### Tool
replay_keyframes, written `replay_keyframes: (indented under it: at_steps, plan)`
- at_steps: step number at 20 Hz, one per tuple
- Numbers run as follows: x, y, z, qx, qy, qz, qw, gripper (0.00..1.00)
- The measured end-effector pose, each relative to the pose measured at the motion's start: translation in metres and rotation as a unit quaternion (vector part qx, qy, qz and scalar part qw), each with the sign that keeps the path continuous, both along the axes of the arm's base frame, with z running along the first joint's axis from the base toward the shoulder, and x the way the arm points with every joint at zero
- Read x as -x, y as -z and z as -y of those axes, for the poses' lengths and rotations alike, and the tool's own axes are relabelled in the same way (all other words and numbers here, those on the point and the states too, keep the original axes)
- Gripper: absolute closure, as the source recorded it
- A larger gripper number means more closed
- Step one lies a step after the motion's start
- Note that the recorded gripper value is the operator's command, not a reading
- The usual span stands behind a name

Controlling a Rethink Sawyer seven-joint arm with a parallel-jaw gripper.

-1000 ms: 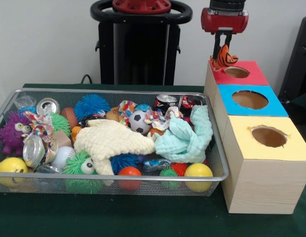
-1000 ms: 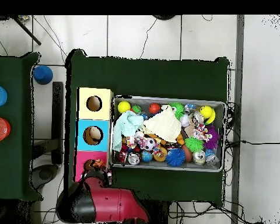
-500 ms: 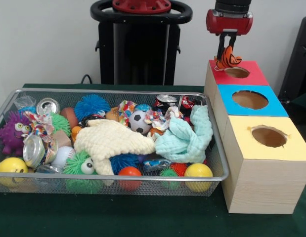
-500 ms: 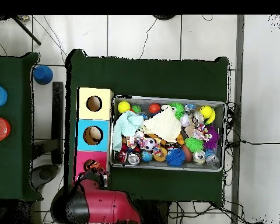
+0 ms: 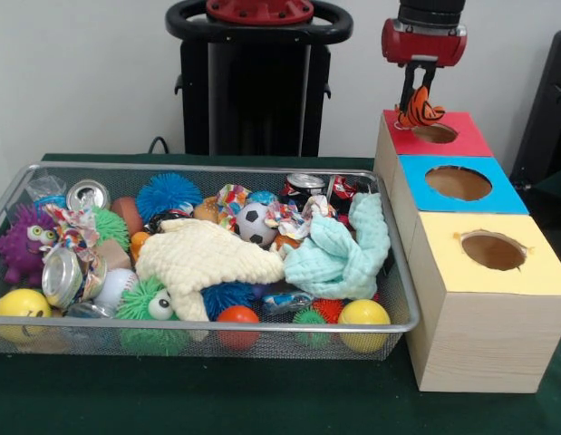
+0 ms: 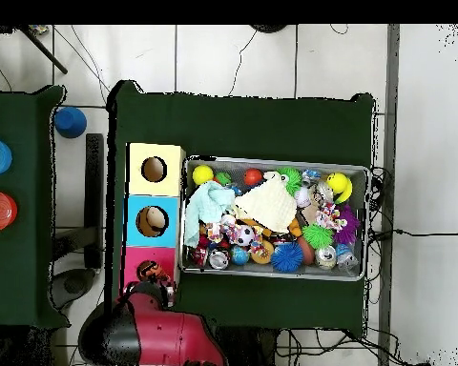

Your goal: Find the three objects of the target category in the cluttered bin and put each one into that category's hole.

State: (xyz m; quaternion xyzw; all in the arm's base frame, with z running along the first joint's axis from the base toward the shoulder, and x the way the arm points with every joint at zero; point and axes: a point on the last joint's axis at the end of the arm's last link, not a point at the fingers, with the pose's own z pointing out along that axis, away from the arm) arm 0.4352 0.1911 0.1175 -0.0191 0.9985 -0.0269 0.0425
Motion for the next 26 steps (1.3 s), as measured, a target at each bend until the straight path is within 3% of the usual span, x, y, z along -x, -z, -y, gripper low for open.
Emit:
replay_keyframes:
  at_steps: [10,26]
  plan:
    - [0.001,0.002,-0.009,0.007,0.005,0.002,1.0,1.0]
    - [-0.01,0.002,-0.027,0.007,0.008,0.014,0.9998,1.0]
